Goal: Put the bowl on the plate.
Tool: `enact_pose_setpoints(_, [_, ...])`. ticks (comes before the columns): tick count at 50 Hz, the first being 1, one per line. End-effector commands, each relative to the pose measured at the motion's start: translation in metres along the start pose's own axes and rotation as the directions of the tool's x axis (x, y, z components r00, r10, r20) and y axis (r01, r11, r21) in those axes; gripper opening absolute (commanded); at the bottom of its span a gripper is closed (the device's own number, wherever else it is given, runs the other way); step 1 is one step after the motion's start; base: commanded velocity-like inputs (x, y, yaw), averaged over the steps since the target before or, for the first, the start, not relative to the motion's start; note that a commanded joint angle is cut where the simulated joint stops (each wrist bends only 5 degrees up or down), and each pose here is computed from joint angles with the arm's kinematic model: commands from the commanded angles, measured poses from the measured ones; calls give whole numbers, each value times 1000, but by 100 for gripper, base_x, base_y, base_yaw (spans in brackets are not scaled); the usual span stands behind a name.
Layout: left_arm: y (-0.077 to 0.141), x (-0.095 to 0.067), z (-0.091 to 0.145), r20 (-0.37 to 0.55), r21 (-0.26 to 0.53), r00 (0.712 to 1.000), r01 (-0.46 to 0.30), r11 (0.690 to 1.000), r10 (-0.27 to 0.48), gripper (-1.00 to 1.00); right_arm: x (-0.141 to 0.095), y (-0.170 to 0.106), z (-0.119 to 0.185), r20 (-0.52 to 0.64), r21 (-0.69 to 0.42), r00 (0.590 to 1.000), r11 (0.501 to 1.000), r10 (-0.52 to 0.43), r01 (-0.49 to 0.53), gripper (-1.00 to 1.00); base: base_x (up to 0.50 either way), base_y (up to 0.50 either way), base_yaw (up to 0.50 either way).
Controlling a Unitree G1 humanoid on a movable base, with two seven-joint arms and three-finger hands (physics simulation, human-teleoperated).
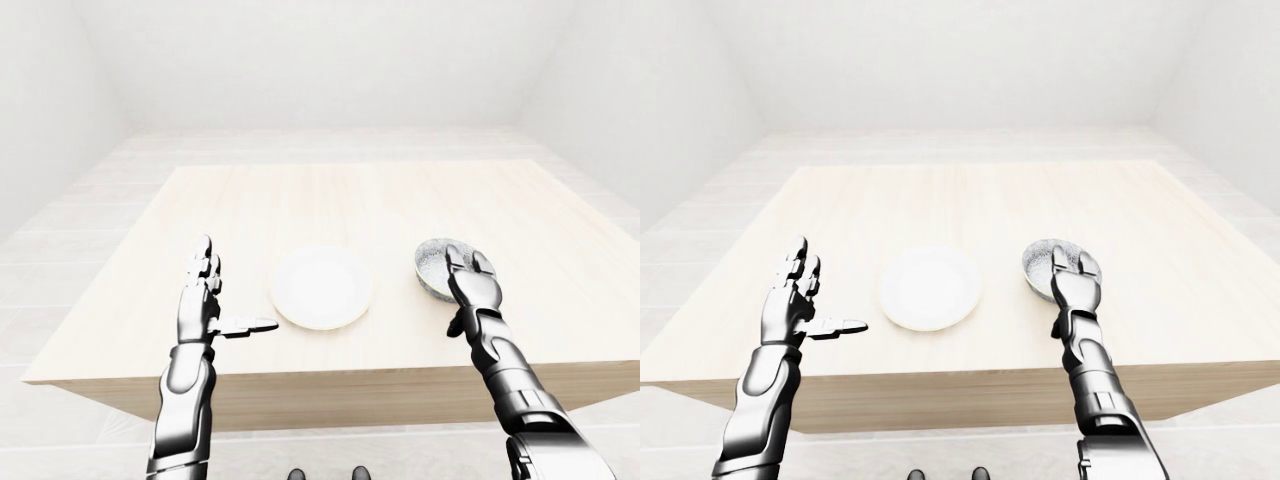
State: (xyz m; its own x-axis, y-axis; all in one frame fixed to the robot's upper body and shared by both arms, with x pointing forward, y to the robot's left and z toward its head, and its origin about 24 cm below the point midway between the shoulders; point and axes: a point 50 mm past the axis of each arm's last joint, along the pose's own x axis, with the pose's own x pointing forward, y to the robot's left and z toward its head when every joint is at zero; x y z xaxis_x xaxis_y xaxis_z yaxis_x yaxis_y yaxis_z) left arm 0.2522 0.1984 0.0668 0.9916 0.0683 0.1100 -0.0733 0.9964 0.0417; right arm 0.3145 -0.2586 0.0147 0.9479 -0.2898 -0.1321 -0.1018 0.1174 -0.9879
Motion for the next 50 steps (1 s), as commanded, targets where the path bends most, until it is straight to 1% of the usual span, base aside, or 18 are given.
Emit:
enact_pose_setpoints(1, [0,0,-1,-1,0,1000,1,1000,-1,100,0,1,-1,-2,0,1000,1000,5,-5,100,0,0,0])
enact_pose_setpoints(10, [1,0,0,-1,0,1000,-2,1000,2,100,0,1,0,1,-3,1000,1000,5,-5,100,0,0,0])
enact_pose_setpoints(11, [1,0,0,-1,0,1000,-2,1000,2,100,0,1,0,3,-4,1000,1000,6,-6,95,0,0,0])
enact_pose_setpoints(12, [1,0,0,-1,0,1000,-2,1000,2,100,0,1,0,4,-5,1000,1000,6,-6,80,0,0,0])
enact_pose_setpoints(13, [1,0,0,-1,0,1000,-2,1000,2,100,0,1,0,5,-5,1000,1000,6,-6,80,0,0,0])
enact_pose_setpoints(14, [1,0,0,-1,0,1000,-2,1000,2,100,0,1,1,5,-5,1000,1000,6,-6,65,0,0,0])
enact_pose_setpoints(15, [1,0,0,-1,0,1000,-2,1000,2,100,0,0,0,6,-6,1000,1000,6,-6,37,0,0,0])
enact_pose_setpoints(17, [1,1,0,-1,0,1000,-2,1000,2,100,0,0,0,6,-6,1000,1000,5,-5,35,0,0,0])
enact_pose_setpoints(18, [1,1,0,-1,0,1000,-3,1000,3,100,0,0,0,6,-7,1000,1000,6,-6,22,0,0,0])
enact_pose_setpoints(20, [1,1,0,-1,0,1000,-3,1000,3,100,0,0,1,7,-8,1000,1000,5,-5,11,0,0,0])
enact_pose_setpoints(29, [1,1,-1,-3,1,1000,-4,1000,4,100,0,0,0,6,-11,1000,1000,8,-7,3,0,0,0])
enact_pose_setpoints(35, [2,0,-1,-2,0,1000,-5,1000,5,100,0,-1,1,10,-13,1000,1000,7,-7,0,0,0,0])
enact_pose_setpoints(45, [2,0,-1,-3,0,1000,-5,1000,5,100,-1,-7,1,21,-19,1000,1000,1,-1,-12,0,0,0])
enact_pose_setpoints(50, [2,-1,-1,-2,0,1000,-5,1000,5,100,-2,-12,3,34,-24,999,1000,-5,5,-13,0,0,0])
